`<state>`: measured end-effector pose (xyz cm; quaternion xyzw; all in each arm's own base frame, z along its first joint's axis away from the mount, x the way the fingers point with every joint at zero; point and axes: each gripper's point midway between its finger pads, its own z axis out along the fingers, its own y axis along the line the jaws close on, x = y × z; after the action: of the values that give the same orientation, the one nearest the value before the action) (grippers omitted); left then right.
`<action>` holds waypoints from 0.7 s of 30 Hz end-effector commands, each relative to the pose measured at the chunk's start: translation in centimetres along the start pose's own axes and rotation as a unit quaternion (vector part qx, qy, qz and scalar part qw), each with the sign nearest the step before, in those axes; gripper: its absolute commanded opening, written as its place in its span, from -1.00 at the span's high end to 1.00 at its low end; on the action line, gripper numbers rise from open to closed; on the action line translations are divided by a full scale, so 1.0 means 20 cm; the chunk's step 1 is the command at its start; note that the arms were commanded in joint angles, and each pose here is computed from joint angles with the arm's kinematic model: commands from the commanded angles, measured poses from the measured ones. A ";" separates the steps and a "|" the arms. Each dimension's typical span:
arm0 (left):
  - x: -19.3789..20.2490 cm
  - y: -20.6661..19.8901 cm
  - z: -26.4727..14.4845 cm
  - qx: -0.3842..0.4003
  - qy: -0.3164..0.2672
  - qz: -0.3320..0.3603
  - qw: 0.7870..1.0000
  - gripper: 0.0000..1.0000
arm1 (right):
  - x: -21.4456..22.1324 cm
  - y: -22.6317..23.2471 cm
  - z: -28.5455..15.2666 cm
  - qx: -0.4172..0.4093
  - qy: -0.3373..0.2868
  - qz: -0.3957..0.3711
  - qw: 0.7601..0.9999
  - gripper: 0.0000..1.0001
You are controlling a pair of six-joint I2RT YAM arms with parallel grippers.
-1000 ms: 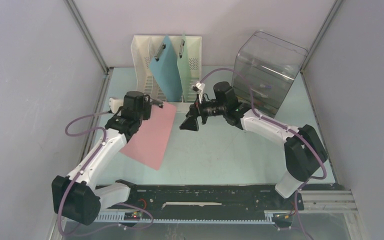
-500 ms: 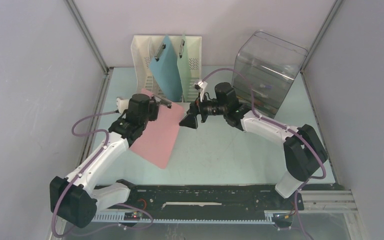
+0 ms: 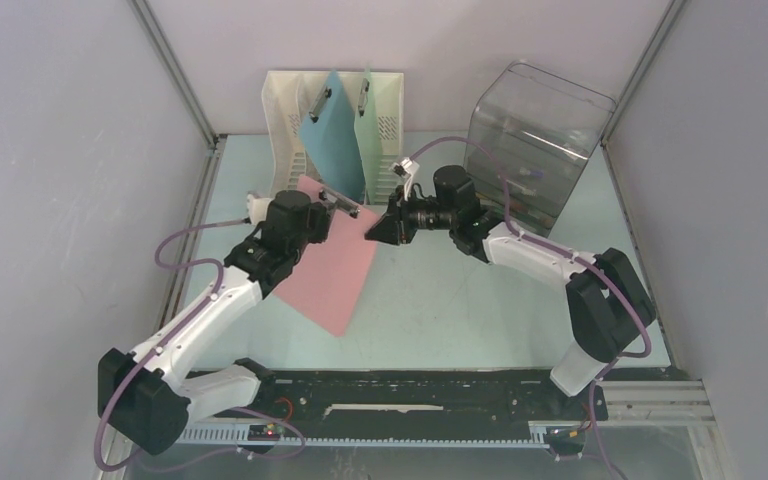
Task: Organize the desk
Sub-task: Pick up the folder from the corner of the board.
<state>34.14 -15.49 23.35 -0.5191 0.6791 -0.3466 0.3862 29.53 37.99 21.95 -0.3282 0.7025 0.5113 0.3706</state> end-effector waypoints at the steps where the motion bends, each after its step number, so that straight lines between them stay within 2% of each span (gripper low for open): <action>1: 0.03 -0.14 -0.05 0.044 0.013 -0.018 0.999 0.94 | -0.10 0.02 -0.04 0.003 -0.034 -0.009 0.999 0.67; 2: 0.03 -0.14 -0.06 0.046 0.014 -0.016 0.999 0.92 | -0.10 0.01 -0.05 0.007 -0.035 -0.006 0.999 0.85; 4: 0.04 -0.15 -0.08 0.052 0.016 -0.010 0.998 0.75 | -0.10 0.00 -0.07 0.009 -0.037 0.000 0.999 1.00; 7: 0.05 -0.17 -0.10 0.077 0.027 0.011 0.997 0.27 | -0.12 0.00 -0.12 0.008 -0.043 0.012 0.999 1.00; 13: 0.10 -0.24 -0.21 0.173 0.054 0.099 0.978 -0.19 | -0.15 0.05 -0.24 -0.031 -0.032 -0.007 0.999 1.00; 14: 0.10 -0.26 -0.24 0.198 0.053 0.123 0.971 -0.36 | -0.15 0.07 -0.27 -0.043 -0.031 -0.011 0.999 1.00; 17: 0.13 -0.33 -0.40 0.307 0.062 0.218 0.924 -0.67 | -0.17 0.08 -0.36 -0.067 -0.028 -0.046 0.996 1.00; 20: 0.16 -0.34 -0.55 0.385 0.059 0.325 0.862 -0.79 | -0.19 0.08 -0.46 -0.068 -0.019 -0.101 0.992 1.00; 21: 0.16 -0.32 -0.59 0.394 0.056 0.351 0.847 -0.81 | -0.20 0.08 -0.48 -0.065 -0.017 -0.114 0.991 1.00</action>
<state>29.65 -18.33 28.37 -0.2470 0.6950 -0.4510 0.5026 30.08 31.28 24.47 -0.3362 0.6833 0.5271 0.3770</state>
